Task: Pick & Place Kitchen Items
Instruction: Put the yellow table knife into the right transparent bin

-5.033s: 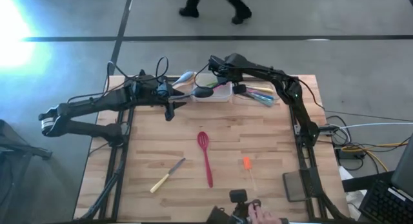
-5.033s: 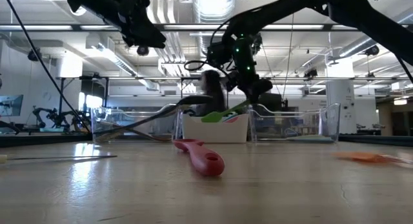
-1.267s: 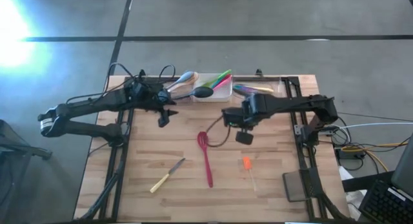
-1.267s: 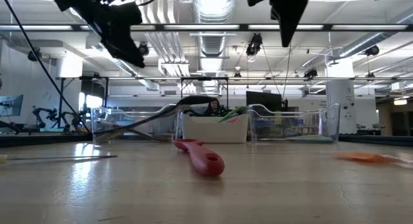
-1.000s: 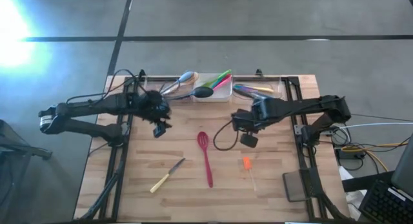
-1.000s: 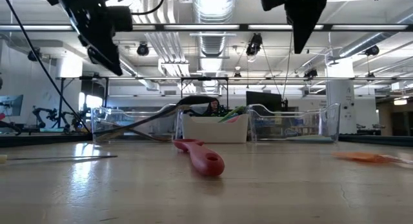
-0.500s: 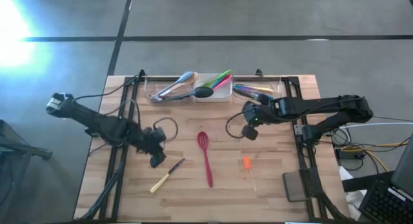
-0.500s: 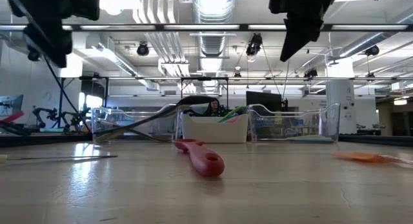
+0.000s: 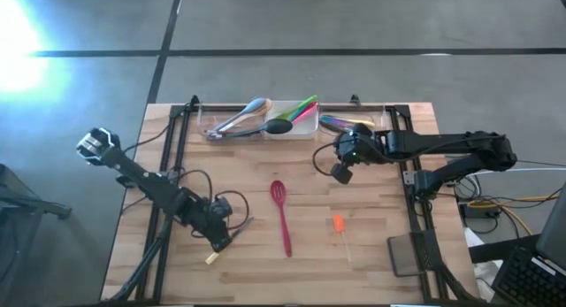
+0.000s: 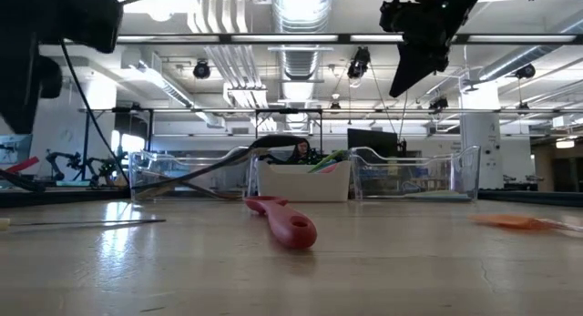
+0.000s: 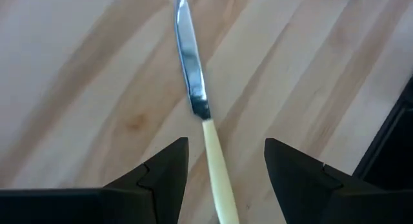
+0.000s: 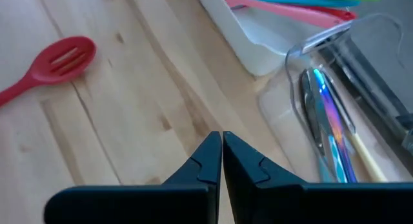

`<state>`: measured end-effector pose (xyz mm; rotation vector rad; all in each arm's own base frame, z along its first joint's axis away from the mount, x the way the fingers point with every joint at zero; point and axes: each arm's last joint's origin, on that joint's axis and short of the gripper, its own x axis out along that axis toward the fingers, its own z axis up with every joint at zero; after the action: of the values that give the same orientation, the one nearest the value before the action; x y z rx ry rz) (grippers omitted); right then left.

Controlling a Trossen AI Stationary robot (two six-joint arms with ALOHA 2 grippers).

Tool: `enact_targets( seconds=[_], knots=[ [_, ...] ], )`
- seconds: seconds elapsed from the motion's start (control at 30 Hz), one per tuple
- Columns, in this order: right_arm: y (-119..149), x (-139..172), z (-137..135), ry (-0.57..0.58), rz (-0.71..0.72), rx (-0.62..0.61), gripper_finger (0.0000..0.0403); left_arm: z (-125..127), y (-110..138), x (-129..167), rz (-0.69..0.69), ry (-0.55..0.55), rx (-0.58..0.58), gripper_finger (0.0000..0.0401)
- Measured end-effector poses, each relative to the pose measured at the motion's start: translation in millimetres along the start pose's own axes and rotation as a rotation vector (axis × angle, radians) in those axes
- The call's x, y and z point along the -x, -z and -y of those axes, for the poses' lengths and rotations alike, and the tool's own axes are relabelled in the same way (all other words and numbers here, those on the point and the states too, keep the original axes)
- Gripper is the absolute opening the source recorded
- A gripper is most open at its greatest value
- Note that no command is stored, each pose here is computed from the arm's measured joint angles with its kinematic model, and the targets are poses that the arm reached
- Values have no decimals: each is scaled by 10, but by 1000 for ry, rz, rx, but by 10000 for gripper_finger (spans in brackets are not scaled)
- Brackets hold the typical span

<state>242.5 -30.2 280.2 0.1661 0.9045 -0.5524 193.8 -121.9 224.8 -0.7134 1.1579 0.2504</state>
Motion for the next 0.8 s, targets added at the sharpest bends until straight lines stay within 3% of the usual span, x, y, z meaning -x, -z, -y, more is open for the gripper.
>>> enact_targets(
  seconds=[0.27,0.5,0.8],
  knots=[
    [-39,-41,12,-12,48,17,8,42,76,-187,-129,-35,74,209],
    [-19,-56,14,-9,40,24,8,119,166,-345,-177,-32,4,209],
    [-27,-68,7,-16,56,14,8,153,279,-699,-230,-116,-3,209]
  ],
)
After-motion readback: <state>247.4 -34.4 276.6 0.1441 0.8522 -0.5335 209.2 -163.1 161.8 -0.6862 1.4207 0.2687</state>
